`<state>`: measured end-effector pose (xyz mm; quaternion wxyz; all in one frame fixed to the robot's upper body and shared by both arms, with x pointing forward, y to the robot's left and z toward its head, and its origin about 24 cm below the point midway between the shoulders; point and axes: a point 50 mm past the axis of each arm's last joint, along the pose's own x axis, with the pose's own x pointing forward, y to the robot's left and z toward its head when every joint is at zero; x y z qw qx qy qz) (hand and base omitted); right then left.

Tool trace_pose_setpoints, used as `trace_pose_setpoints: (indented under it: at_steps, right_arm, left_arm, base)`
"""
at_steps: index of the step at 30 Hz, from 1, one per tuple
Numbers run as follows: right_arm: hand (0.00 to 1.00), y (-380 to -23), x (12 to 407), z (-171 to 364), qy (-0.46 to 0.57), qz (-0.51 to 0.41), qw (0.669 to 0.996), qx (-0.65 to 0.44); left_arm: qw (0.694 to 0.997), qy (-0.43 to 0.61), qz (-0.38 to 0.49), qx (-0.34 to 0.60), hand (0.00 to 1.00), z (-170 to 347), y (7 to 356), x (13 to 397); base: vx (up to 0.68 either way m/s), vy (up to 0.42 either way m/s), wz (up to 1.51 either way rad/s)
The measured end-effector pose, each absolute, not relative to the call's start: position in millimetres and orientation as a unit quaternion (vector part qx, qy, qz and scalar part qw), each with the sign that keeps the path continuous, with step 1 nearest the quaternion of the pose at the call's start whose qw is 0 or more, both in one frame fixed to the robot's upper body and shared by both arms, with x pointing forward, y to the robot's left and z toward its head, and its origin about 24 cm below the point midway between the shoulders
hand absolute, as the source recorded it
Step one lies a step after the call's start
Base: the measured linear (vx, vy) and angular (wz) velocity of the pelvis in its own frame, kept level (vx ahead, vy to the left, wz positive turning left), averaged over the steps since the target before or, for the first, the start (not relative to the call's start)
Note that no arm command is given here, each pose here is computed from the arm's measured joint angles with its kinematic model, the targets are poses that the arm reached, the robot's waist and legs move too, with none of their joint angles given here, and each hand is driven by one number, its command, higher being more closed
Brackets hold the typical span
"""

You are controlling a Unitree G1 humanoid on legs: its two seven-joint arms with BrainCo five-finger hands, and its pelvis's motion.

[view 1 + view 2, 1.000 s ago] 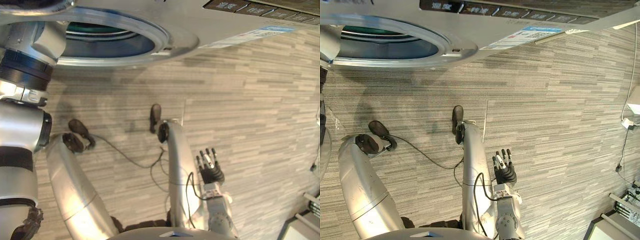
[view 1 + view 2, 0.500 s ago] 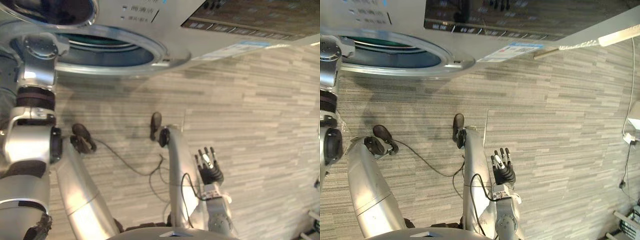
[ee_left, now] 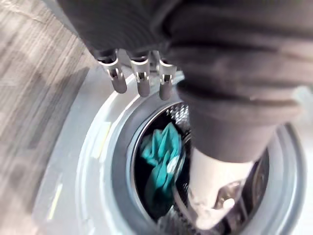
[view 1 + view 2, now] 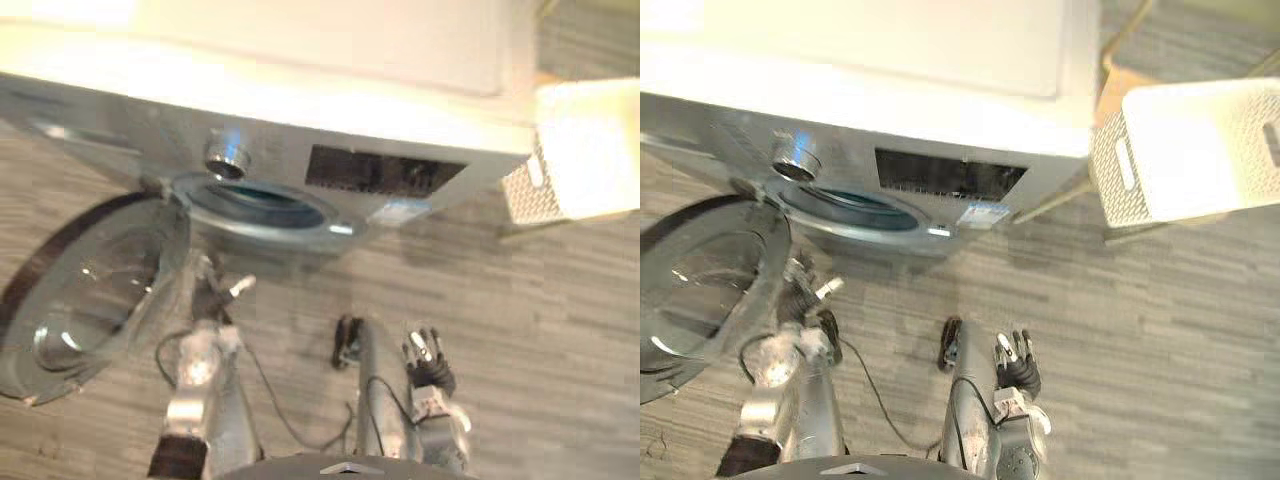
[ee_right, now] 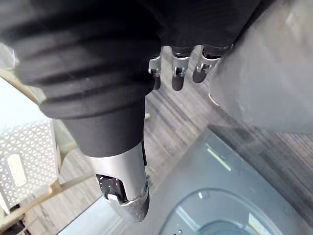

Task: Pick up the laundry basket with both hands and put the clothes into the washing machine.

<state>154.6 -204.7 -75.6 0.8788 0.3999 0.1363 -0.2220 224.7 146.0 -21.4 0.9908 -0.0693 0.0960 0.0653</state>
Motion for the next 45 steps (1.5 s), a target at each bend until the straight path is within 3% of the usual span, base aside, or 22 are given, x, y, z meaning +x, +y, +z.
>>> trace_pose_setpoints:
  at_steps: [3,6,10,15,18,22,28,36,45]
  right_arm:
    - [0.00,-208.7,134.9,-99.7,0.198,-0.255,0.866,0.383]
    - [0.00,-209.8,102.1,-129.6,0.292,-0.302,0.834,0.357]
    - [0.00,-209.1,78.7,-145.5,0.358,-0.314,0.814,0.332]
    - [0.00,-217.7,60.1,-155.3,0.403,-0.335,0.794,0.310]
    - [0.00,-220.5,62.6,-157.9,0.428,-0.316,0.799,0.280]
    - [0.00,-216.3,88.4,-160.1,0.453,-0.278,0.809,0.252]
    - [0.00,-204.0,117.1,-155.2,0.446,-0.225,0.833,0.237]
    - [0.00,-194.5,123.8,-154.4,0.447,-0.195,0.843,0.228]
    - [0.00,-195.7,84.6,-164.0,0.482,-0.210,0.822,0.220]
  left_arm:
    - [0.977,0.198,0.055,-0.057,0.00,-63.0,143.8,203.3]
    - [0.940,0.330,0.084,-0.025,0.00,-112.0,160.1,165.0]
    - [0.892,0.421,0.161,-0.038,0.00,-140.5,189.4,127.6]
    - [0.844,0.486,0.212,-0.076,0.00,-157.4,193.9,90.5]
    - [0.847,0.486,0.199,-0.075,0.00,-157.6,189.4,95.9]
    - [0.881,0.463,0.099,-0.009,0.00,-148.9,167.4,140.3]
    - [0.908,0.416,0.042,0.029,0.00,-135.7,154.5,171.7]
    - [0.866,0.495,0.026,0.067,0.00,-157.9,165.1,123.8]
    - [0.834,0.538,0.030,0.120,0.00,-162.6,200.2,106.0]
  base:
    - [0.08,-0.032,0.17]
    - [0.10,-0.018,0.14]
    - [0.12,-0.023,0.17]
    - [0.09,0.032,0.24]
    - [0.02,0.054,0.20]
    - [-0.04,0.080,0.06]
    - [-0.06,0.118,0.05]
    - [-0.01,0.035,0.02]
    - [0.08,-0.013,-0.30]
